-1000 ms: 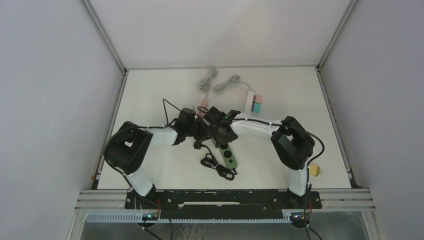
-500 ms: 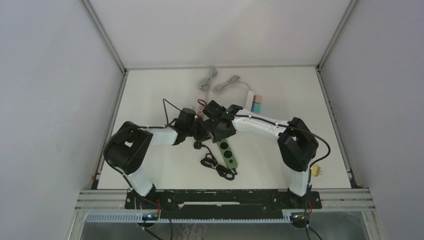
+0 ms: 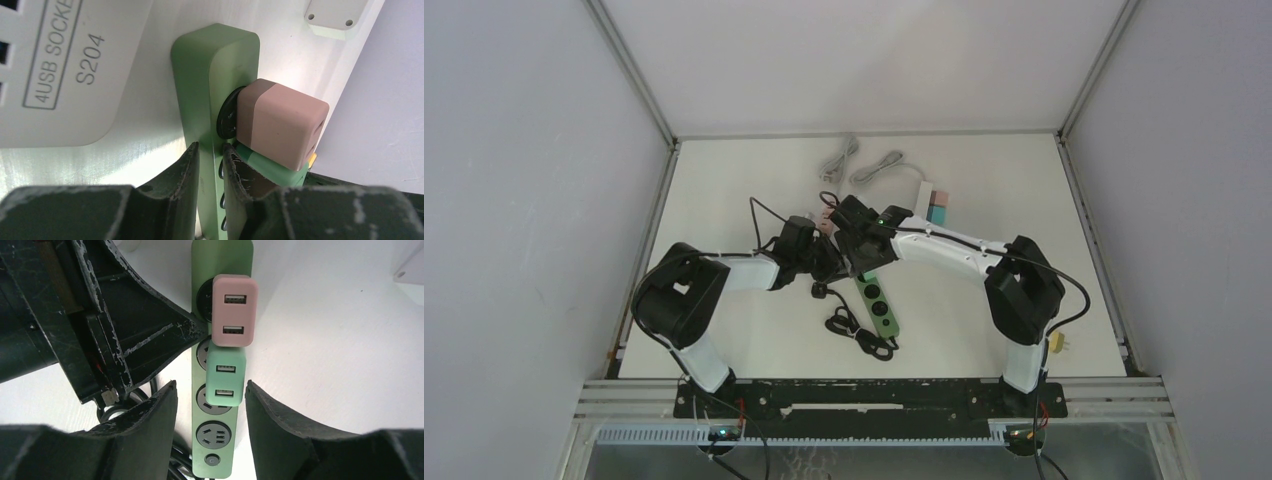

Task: Insert the plug
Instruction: Press the plug into the socket.

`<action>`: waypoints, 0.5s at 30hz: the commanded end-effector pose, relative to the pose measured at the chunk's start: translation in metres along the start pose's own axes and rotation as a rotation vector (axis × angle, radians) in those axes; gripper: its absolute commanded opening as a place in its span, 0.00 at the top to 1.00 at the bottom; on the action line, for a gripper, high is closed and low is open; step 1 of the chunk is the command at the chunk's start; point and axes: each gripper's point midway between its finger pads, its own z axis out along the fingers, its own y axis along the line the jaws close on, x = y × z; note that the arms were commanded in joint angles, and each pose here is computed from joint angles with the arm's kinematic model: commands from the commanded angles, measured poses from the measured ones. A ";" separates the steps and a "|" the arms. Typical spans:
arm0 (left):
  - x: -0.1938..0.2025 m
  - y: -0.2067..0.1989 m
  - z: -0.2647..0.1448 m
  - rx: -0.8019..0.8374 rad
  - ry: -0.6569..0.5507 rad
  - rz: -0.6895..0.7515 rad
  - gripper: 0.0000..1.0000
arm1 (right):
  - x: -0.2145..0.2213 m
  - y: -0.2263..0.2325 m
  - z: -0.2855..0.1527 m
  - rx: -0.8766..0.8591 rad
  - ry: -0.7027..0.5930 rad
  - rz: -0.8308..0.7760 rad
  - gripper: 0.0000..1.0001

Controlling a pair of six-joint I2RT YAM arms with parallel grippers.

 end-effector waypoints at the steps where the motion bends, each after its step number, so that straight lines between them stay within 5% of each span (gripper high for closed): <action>1: 0.007 0.006 -0.002 -0.014 0.013 0.001 0.72 | -0.027 0.001 -0.002 0.002 -0.081 0.030 0.42; 9: 0.008 0.007 -0.002 -0.017 0.016 -0.001 0.72 | -0.021 -0.006 0.014 0.030 -0.051 0.024 0.54; 15: 0.008 0.008 -0.001 -0.017 0.017 -0.002 0.72 | -0.008 -0.011 0.023 0.028 -0.026 0.020 0.98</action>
